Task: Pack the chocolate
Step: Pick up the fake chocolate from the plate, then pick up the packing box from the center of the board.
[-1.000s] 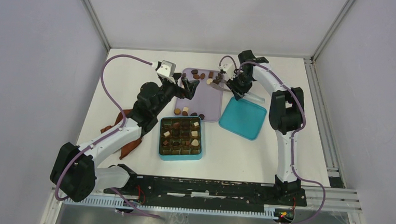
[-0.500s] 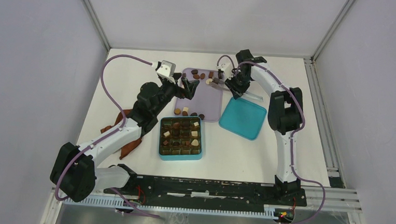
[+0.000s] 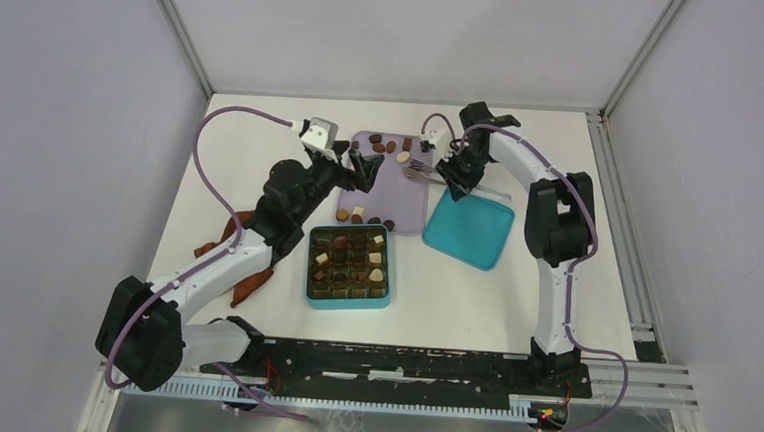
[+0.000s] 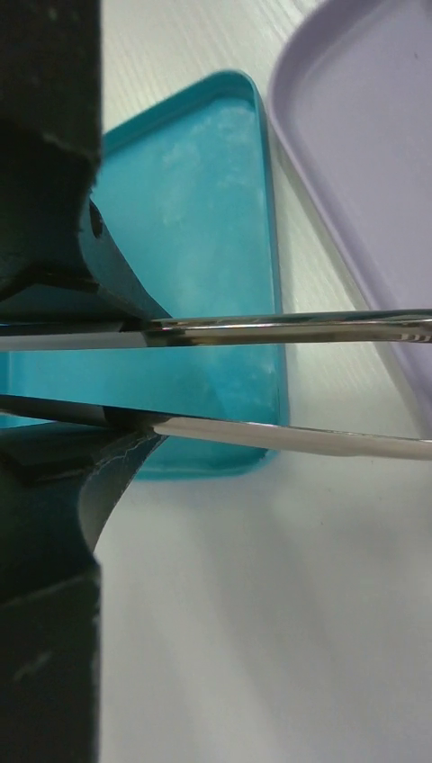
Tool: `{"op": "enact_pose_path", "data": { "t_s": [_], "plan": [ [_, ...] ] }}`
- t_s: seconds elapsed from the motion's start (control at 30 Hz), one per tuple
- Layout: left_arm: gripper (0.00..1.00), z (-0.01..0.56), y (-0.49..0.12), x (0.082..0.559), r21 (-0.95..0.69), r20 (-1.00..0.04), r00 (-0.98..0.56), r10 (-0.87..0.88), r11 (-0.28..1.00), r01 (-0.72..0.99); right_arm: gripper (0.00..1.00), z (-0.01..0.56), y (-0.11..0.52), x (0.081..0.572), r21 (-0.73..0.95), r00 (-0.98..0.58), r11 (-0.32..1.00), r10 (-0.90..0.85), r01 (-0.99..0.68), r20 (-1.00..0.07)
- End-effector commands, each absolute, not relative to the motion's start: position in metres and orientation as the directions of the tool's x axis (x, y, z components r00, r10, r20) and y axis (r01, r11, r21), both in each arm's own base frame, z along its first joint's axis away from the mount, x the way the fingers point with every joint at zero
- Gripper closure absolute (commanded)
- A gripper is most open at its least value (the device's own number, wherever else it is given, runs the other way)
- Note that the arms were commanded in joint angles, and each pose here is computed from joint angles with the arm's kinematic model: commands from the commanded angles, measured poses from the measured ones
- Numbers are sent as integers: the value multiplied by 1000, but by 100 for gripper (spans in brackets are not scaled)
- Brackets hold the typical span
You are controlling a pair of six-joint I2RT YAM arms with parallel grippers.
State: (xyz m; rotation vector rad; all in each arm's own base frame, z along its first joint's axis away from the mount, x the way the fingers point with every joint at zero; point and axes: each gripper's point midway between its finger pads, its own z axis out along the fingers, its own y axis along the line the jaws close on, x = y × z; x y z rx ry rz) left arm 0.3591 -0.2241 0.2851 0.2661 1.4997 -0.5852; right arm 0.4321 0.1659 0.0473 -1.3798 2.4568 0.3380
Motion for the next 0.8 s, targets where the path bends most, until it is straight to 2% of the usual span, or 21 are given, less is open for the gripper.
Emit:
{"op": "enact_pose_path", "data": {
  "t_s": [0.0, 0.27, 0.5, 0.77],
  "plan": [
    [7, 306, -217, 356, -141, -979, 57, -197, 848, 511, 92, 91, 179, 425, 27, -409, 456, -769, -890, -491],
    [7, 306, -216, 356, -146, -977, 60, -203, 852, 503, 97, 109, 190, 393, 60, -309, 338, -755, -939, -579],
    [7, 310, -214, 357, -146, -977, 61, -202, 857, 494, 97, 120, 190, 332, 40, -170, 192, -726, -981, -666],
    [6, 315, -184, 346, -162, -972, 95, -216, 904, 397, 97, 131, 200, 260, -5, 32, -43, -639, -999, -769]
  ]
}}
